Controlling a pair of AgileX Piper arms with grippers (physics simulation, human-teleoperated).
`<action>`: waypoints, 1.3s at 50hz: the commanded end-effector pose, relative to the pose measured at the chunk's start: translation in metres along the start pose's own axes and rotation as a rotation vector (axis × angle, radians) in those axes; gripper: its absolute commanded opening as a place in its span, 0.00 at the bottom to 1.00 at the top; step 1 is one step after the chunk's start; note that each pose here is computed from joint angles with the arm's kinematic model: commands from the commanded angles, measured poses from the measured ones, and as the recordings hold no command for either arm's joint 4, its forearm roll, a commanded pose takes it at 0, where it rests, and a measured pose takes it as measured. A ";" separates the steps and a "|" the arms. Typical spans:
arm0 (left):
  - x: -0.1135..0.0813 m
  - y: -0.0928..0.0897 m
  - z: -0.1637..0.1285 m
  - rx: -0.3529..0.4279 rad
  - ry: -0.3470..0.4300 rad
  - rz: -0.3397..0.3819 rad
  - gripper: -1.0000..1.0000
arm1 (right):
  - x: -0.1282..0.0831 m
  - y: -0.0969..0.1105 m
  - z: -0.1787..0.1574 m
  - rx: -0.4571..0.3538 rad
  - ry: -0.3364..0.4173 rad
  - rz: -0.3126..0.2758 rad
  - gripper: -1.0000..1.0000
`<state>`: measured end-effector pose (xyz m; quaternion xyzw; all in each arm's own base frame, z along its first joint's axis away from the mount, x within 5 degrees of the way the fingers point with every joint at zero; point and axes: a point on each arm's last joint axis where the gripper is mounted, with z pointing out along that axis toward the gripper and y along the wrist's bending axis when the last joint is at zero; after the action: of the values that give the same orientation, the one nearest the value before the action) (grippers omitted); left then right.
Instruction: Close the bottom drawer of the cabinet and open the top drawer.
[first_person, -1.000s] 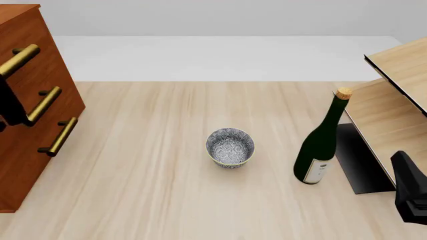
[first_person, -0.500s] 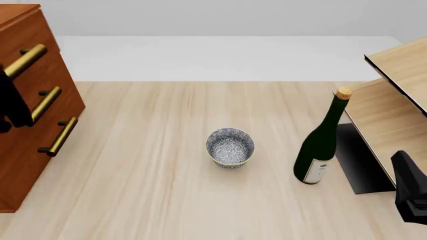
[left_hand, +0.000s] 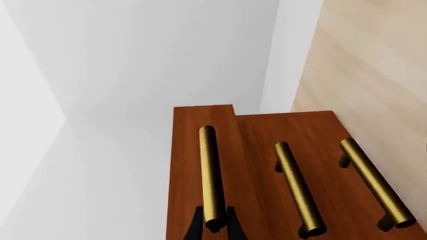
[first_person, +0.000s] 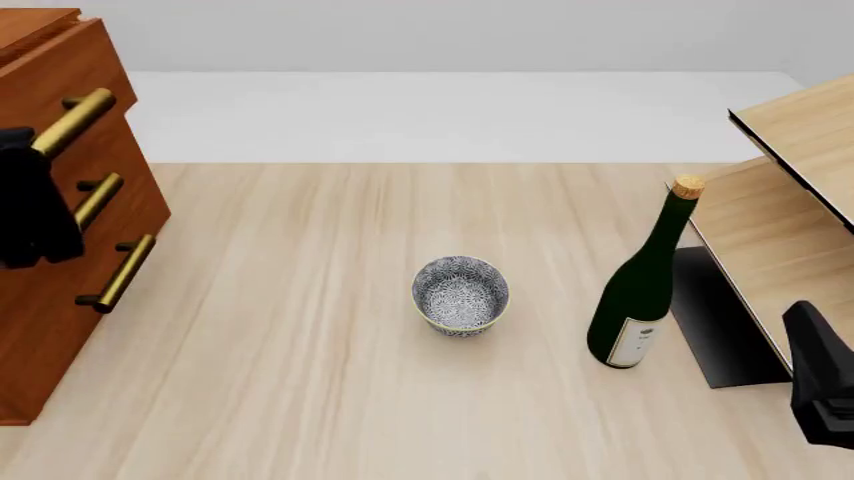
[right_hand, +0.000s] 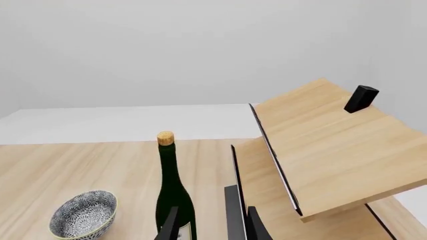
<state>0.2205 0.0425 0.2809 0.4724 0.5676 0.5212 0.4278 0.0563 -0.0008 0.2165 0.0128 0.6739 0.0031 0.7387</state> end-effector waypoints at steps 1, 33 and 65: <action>-0.005 0.003 -0.004 -0.025 -0.022 0.018 0.00 | 0.000 0.000 0.000 0.001 0.000 0.003 1.00; -0.017 0.006 -0.005 -0.031 -0.076 0.028 0.00 | 0.000 0.000 0.001 0.002 0.000 0.007 1.00; -0.025 0.004 -0.005 -0.033 -0.110 0.033 0.00 | 0.000 0.000 0.001 0.001 0.000 0.007 1.00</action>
<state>0.2193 0.0233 0.2811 0.4919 0.5488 0.5043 0.4500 0.0568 -0.0009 0.2168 0.0156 0.6738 0.0051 0.7387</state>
